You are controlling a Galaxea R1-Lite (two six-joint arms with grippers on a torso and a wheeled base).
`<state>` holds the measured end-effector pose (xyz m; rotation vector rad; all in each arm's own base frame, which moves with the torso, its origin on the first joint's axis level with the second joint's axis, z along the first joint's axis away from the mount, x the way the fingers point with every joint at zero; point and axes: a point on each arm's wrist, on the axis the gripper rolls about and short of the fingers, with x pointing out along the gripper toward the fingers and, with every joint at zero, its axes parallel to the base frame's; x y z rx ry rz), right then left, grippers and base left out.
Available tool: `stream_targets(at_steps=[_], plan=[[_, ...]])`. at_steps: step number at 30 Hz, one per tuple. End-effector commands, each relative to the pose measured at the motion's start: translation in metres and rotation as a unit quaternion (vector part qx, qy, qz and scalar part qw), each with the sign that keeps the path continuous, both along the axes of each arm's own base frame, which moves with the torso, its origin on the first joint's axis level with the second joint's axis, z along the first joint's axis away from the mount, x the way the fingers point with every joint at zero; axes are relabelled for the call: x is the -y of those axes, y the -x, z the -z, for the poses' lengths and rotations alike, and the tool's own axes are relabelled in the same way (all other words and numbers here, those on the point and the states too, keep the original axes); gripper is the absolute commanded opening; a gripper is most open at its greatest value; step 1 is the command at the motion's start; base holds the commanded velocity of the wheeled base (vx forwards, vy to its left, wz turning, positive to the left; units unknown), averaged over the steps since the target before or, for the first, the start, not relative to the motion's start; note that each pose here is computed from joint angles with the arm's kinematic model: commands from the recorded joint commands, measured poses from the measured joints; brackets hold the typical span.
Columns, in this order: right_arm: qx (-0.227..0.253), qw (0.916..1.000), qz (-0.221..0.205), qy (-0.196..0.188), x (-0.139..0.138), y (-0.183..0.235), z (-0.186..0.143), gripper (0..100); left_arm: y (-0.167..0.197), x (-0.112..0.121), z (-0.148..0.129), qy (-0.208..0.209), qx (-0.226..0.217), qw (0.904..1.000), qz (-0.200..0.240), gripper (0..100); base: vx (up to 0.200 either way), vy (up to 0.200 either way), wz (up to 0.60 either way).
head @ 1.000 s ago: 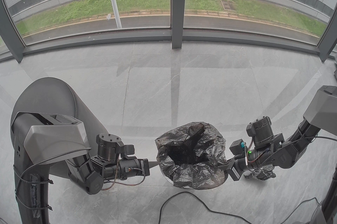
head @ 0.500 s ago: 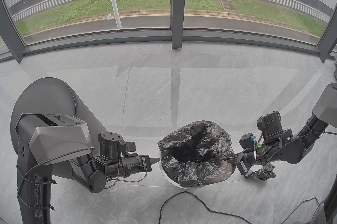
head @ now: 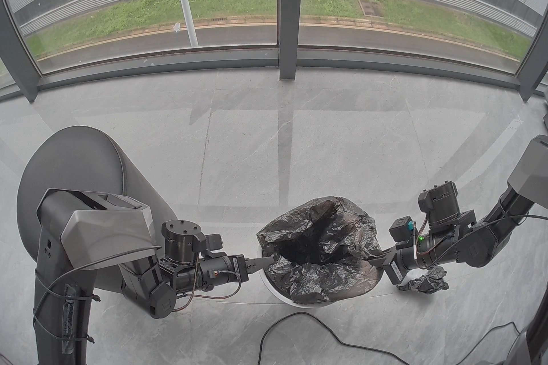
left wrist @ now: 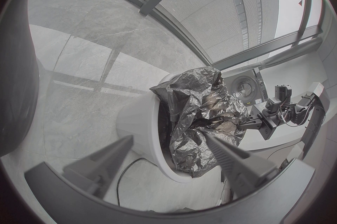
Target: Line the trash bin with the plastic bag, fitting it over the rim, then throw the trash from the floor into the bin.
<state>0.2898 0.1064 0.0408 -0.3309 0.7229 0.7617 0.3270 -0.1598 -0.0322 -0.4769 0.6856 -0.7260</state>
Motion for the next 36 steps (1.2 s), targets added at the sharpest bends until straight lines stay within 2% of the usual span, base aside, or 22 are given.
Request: stream_targets(at_steps=[1,6,12,24,29,36], plan=[[-0.002,1.0,0.0,0.0,0.0,0.0,0.001,0,0.001,0.0,0.007,-0.004,-0.006,1.0,-0.002,100,0.0,0.0,0.0],[-0.001,1.0,-0.001,-0.002,0.0,0.0,0.0,0,-0.006,0.004,0.01,0.007,0.009,0.9999,-0.003,100,0.0,0.0,0.0],[0.0,1.0,-0.002,-0.002,0.0,0.001,-0.001,0,-0.019,0.019,0.003,0.05,0.043,0.9978,-0.002,100,0.0,0.0,0.0],[-0.004,1.0,-0.002,-0.001,0.001,0.004,0.0,0,-0.032,0.03,0.015,0.058,0.064,0.9963,0.004,100,0.0,0.0,0.0],[-0.003,1.0,-0.004,-0.002,0.001,0.007,-0.002,0,-0.035,0.032,0.013,0.068,0.079,0.9946,0.009,100,0.0,0.0,0.0],[-0.007,1.0,-0.003,-0.001,0.003,0.011,-0.001,0,-0.033,0.036,0.017,0.069,0.077,0.9945,0.015,100,0.0,0.0,0.0]])
